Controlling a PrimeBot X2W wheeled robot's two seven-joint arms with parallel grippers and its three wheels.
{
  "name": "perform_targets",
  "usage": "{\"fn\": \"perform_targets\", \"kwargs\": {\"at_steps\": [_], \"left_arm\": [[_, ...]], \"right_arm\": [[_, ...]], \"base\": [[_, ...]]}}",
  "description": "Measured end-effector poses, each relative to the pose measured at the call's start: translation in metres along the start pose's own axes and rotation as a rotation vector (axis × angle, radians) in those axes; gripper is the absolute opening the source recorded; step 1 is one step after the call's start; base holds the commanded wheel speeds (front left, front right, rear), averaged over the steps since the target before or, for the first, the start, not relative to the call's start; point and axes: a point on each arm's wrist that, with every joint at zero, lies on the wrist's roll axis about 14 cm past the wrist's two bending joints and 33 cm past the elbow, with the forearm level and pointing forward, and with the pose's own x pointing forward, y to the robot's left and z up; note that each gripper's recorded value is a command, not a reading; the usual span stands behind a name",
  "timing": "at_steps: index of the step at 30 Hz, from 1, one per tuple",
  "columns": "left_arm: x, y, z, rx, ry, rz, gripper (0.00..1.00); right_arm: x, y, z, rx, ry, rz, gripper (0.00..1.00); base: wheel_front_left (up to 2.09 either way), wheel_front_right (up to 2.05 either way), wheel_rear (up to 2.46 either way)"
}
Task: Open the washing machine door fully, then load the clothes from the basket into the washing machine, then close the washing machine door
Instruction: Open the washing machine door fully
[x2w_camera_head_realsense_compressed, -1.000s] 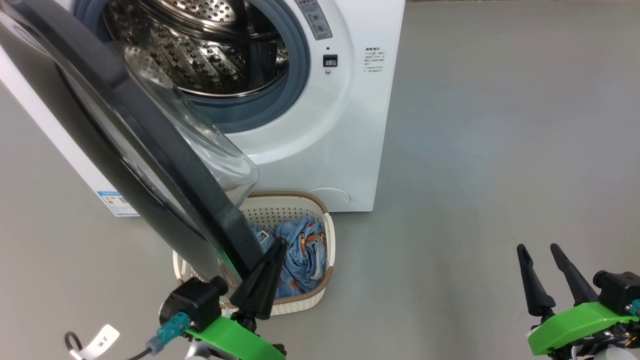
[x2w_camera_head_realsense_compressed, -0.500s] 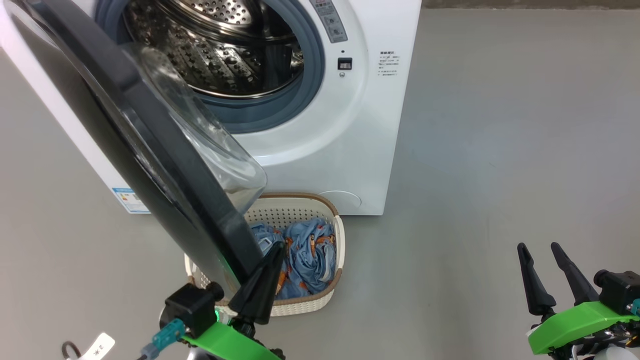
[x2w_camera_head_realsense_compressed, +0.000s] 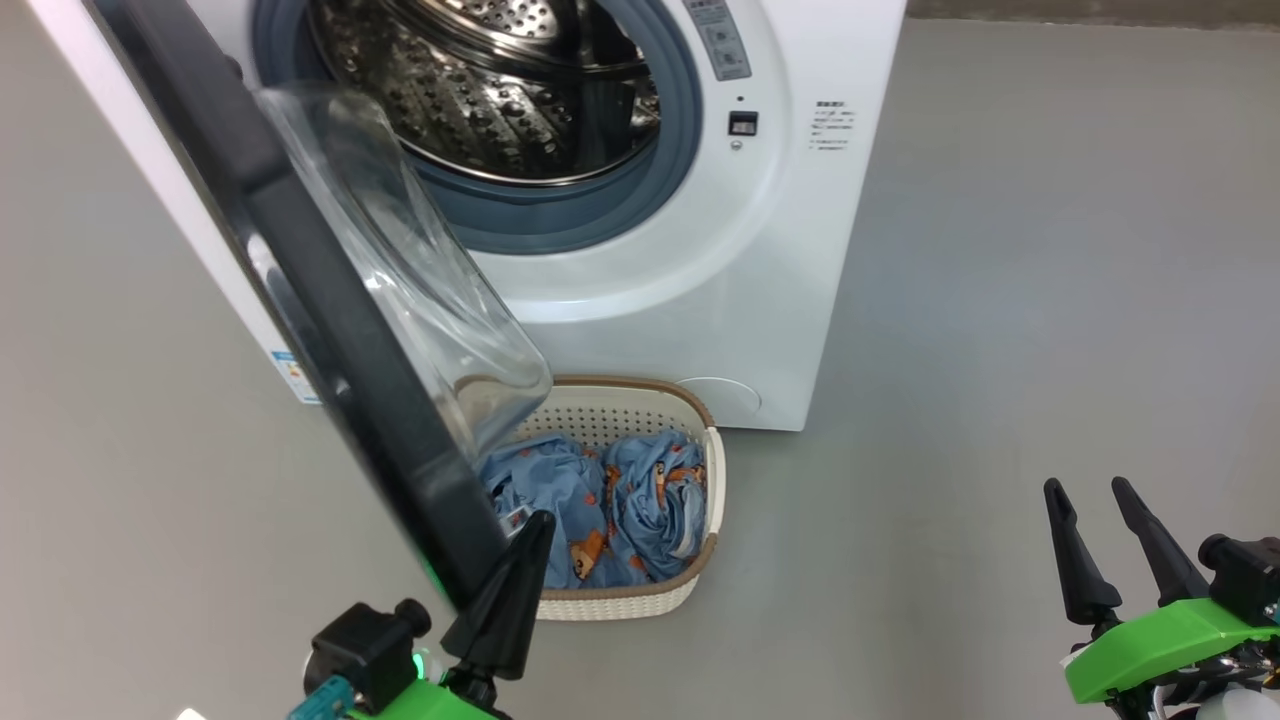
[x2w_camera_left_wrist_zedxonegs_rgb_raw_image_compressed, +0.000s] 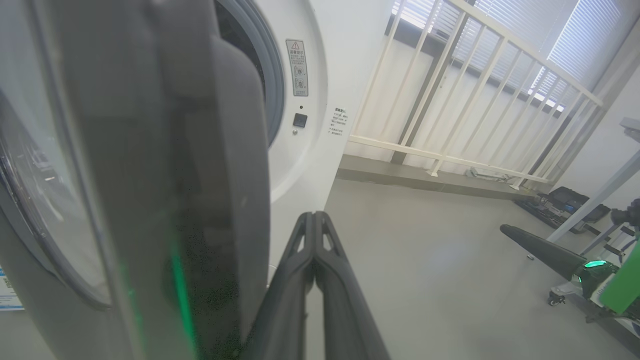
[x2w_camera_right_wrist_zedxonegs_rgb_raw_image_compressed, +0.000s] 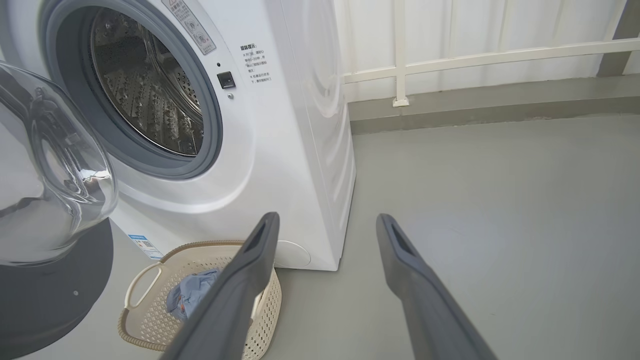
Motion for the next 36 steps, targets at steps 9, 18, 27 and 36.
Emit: {"fn": "perform_targets", "kwargs": {"at_steps": [9,18,27,36], "left_arm": [[-0.022,0.03,0.006,0.051,-0.003,0.11,0.0],[-0.043,0.058,0.022,0.094,-0.027,0.232,0.0],[-0.068,0.095,0.046,0.155,-0.069,0.39,0.0],[-0.097,0.125,0.065,0.206,-0.096,0.524,0.0]], "right_arm": [[0.011,0.016,-0.002,0.0,0.003,0.048,1.0],[0.02,0.031,-0.011,0.003,0.026,0.09,1.0],[0.03,0.05,-0.016,0.006,0.039,0.141,1.0],[0.035,0.065,-0.017,0.006,0.04,0.178,1.0]], "base": [[0.0,0.0,0.0],[0.0,0.0,0.0],[0.0,0.0,0.0],[0.0,0.0,0.0]]}}
